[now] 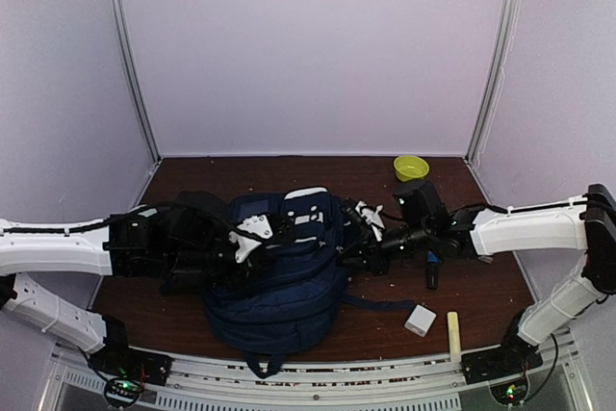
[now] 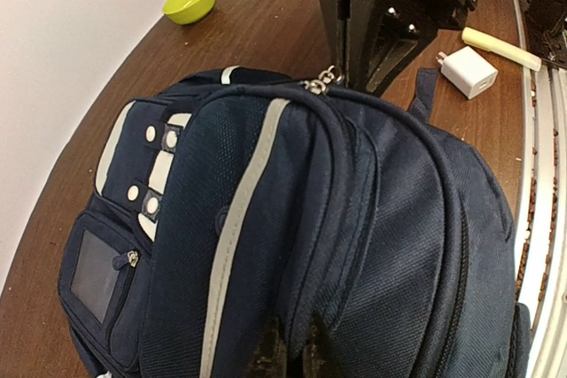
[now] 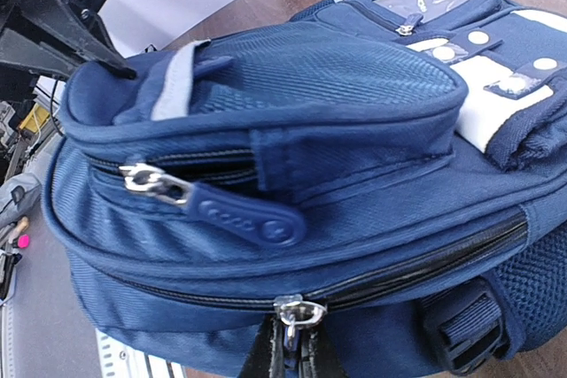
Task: Pack the student bag
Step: Unzip the upper front pocket of the student bag.
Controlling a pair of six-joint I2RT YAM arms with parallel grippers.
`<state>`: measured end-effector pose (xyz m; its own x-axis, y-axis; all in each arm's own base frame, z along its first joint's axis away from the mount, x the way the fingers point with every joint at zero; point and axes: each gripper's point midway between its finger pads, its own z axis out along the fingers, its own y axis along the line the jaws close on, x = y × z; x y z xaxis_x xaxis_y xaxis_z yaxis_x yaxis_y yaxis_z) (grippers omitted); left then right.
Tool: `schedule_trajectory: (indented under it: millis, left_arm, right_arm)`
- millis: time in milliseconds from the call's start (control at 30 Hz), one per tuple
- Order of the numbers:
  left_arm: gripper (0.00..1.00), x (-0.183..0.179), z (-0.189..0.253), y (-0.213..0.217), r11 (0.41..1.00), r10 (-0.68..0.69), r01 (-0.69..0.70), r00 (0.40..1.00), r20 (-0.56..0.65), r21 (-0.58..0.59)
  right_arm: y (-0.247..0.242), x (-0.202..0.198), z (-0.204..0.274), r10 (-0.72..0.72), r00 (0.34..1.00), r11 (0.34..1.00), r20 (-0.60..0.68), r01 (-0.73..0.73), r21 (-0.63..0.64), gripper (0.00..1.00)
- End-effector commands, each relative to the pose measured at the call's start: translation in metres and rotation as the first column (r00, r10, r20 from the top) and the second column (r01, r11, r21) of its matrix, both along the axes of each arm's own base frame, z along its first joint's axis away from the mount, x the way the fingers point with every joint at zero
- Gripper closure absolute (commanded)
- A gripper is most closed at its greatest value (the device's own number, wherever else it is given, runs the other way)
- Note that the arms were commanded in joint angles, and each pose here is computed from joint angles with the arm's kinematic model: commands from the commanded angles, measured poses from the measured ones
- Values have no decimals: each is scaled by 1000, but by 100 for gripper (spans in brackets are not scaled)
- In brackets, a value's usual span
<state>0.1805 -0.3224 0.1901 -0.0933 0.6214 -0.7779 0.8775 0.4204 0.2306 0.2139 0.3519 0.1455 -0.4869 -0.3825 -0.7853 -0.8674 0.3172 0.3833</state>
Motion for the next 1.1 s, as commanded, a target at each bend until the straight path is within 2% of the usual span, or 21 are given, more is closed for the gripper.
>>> schedule_trajectory:
  millis: [0, 300, 600, 867, 1067]
  left_arm:
    - [100, 13, 38, -18, 993, 28, -23, 999, 40, -116]
    - [100, 15, 35, -27, 994, 25, -23, 999, 23, -110]
    - [100, 13, 40, -33, 992, 18, -16, 1000, 14, -126]
    - [100, 11, 41, -47, 977, 34, -42, 999, -42, -209]
    - [100, 3, 43, -73, 964, -20, 0, 997, -72, -267]
  right_arm:
    - [2, -20, 29, 75, 997, 996, 14, -75, 41, 100]
    - [0, -46, 25, 115, 993, 992, -10, -115, -50, 100]
    - [-8, -49, 25, 65, 998, 997, -6, -66, -46, 100]
    - [-25, -44, 23, -88, 995, 996, -48, 87, -18, 100]
    - [-53, -42, 19, -246, 965, 969, -87, 246, -16, 100]
